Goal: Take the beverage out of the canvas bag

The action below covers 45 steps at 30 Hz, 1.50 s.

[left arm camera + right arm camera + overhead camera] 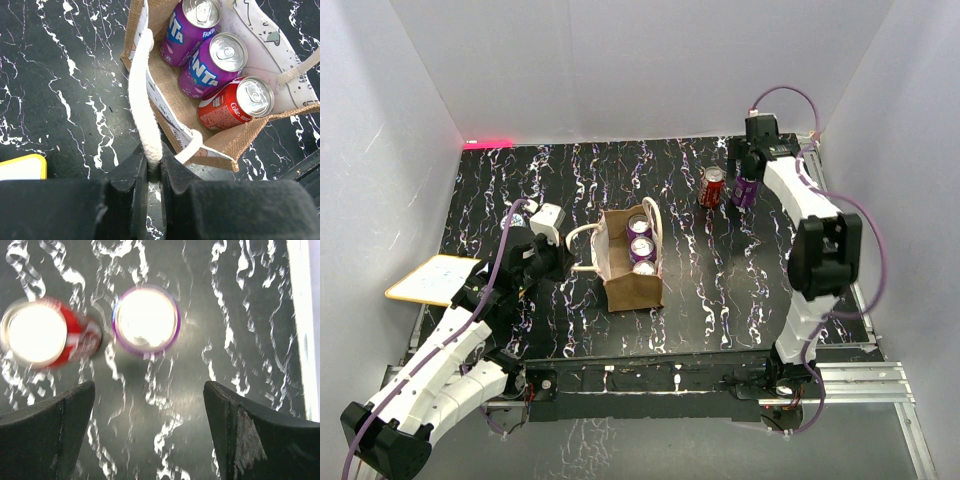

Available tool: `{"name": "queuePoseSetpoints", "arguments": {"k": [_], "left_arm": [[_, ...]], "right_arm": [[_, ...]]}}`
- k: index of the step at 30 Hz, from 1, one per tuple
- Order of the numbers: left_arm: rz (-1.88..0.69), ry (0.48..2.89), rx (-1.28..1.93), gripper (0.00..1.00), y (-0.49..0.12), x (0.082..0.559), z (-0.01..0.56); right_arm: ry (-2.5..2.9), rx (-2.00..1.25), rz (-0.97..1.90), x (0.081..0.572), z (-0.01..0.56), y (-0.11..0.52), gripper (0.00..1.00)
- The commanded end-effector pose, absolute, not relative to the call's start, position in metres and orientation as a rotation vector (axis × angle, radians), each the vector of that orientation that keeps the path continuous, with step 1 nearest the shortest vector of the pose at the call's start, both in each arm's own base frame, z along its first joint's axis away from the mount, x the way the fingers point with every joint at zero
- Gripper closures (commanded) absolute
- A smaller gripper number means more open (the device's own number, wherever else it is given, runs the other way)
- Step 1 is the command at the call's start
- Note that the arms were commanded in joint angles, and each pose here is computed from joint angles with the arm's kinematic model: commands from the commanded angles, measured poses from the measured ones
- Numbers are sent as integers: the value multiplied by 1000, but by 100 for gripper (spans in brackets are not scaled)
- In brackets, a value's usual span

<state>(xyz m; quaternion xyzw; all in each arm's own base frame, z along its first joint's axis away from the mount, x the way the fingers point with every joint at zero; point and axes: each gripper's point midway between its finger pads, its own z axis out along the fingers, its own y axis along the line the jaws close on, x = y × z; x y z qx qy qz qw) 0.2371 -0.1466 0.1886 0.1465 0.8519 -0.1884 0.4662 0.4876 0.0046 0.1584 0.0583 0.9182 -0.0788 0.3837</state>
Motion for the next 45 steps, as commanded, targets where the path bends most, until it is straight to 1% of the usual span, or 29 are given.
{"name": "queuePoseSetpoints", "arguments": {"k": [1, 6, 9, 12, 15, 16, 19, 23, 27, 30, 32, 34, 40, 45], "left_arm": [[-470, 2073, 360, 100, -147, 239, 191], [-479, 2077, 368, 100, -149, 239, 190], [-482, 2078, 371, 100, -149, 238, 189], [-482, 2077, 370, 100, -149, 238, 190], [-482, 2081, 370, 100, -150, 239, 189], [-480, 2080, 371, 100, -150, 239, 189], [-475, 2080, 366, 100, -148, 239, 189], [-471, 2071, 361, 100, -147, 238, 191], [-469, 2066, 360, 100, -147, 238, 193], [-468, 2063, 358, 100, -146, 238, 194], [-466, 2061, 356, 100, -145, 238, 194], [-467, 2057, 356, 100, -146, 238, 195], [-467, 2055, 356, 100, -145, 238, 195], [-468, 2051, 355, 100, -145, 238, 197]], "right_arm": [[2244, 172, 25, 442, 179, 29, 7], [2311, 100, 283, 375, 151, 66, 7], [2291, 53, 385, 348, 161, 87, 7], [2201, 21, 501, 335, 200, 114, 7], [2131, -58, 637, 327, 248, 154, 7], [2088, -90, 663, 326, 272, 168, 7], [2025, -167, 711, 318, 314, 205, 7], [1994, -270, 785, 306, 343, 257, 9], [1967, -349, 765, 293, 357, 304, 10], [1986, -403, 708, 289, 348, 335, 15], [2028, -424, 637, 291, 331, 348, 21], [2093, -431, 549, 298, 305, 354, 24], [2227, -383, 246, 325, 230, 346, 27], [2260, -320, 88, 342, 193, 340, 27]]}}
